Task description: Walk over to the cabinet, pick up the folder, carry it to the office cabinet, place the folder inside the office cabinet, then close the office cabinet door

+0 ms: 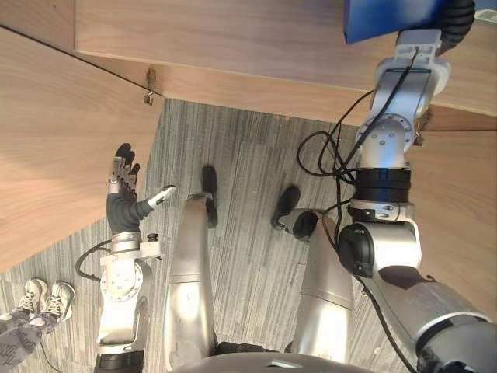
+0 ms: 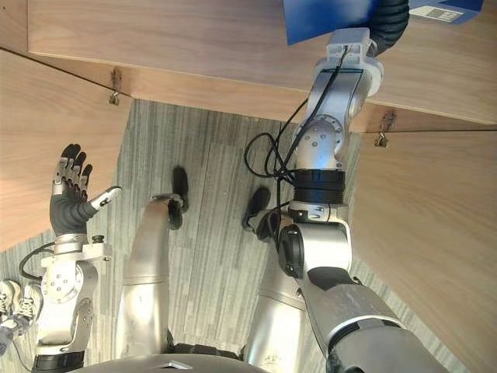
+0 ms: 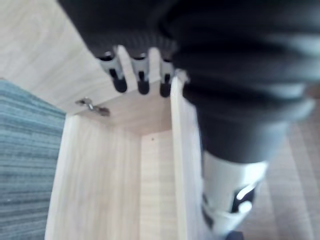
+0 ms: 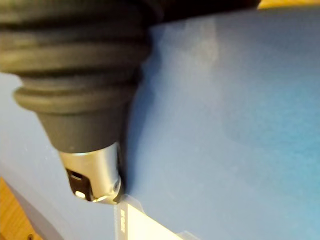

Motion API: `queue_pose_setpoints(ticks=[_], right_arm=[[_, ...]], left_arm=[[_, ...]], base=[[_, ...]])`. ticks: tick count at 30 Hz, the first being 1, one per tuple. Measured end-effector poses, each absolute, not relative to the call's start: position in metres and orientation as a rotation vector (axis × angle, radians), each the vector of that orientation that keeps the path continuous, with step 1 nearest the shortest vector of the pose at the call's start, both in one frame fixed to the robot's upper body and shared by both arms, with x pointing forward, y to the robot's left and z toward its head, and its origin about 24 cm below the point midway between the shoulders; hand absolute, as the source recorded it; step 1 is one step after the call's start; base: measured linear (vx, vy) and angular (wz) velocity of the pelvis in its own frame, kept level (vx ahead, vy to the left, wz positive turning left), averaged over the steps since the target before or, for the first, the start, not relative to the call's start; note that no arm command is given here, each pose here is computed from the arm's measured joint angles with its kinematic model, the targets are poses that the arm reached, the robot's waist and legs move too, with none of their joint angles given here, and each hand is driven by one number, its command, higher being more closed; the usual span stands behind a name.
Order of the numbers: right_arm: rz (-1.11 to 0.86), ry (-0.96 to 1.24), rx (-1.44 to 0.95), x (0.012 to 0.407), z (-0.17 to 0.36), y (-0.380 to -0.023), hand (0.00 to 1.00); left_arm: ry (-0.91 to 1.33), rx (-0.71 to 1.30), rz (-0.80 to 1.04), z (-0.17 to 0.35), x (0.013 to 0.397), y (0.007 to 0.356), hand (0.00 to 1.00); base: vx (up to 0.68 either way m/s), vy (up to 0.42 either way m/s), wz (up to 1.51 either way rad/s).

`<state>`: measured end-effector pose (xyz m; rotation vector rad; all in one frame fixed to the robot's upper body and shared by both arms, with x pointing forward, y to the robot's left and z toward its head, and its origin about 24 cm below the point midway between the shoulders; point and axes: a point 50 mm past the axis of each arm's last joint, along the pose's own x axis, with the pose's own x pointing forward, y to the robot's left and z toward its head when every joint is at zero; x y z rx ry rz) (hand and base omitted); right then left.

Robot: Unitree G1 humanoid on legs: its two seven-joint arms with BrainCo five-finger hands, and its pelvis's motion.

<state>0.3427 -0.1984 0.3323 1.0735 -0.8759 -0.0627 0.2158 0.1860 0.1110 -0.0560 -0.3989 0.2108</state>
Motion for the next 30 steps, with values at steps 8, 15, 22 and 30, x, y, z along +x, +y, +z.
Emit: queue_pose_setpoints(ticks=[8, 15, 22, 30], right_arm=[[-0.068, -0.830, 1.050, 0.352, 0.340, -0.200, 0.00], [-0.029, -0.793, 0.968, 0.357, 0.347, -0.189, 0.00], [-0.016, -0.776, 0.910, 0.359, 0.347, -0.185, 0.00], [-0.001, -0.756, 0.881, 0.363, 0.348, -0.180, 0.00]], left_arm=[[-0.369, -0.069, 0.177, 0.105, 0.218, 0.178, 0.00], [-0.328, -0.071, 0.164, 0.096, 0.220, 0.174, 0.00], [-0.323, -0.074, 0.165, 0.095, 0.221, 0.173, 0.00], [-0.298, -0.072, 0.167, 0.090, 0.222, 0.173, 0.00]], base=[[-0.01, -0.011, 0.09], [0.00, 0.006, 0.02], [0.00, 0.002, 0.01], [0.00, 0.009, -0.02]])
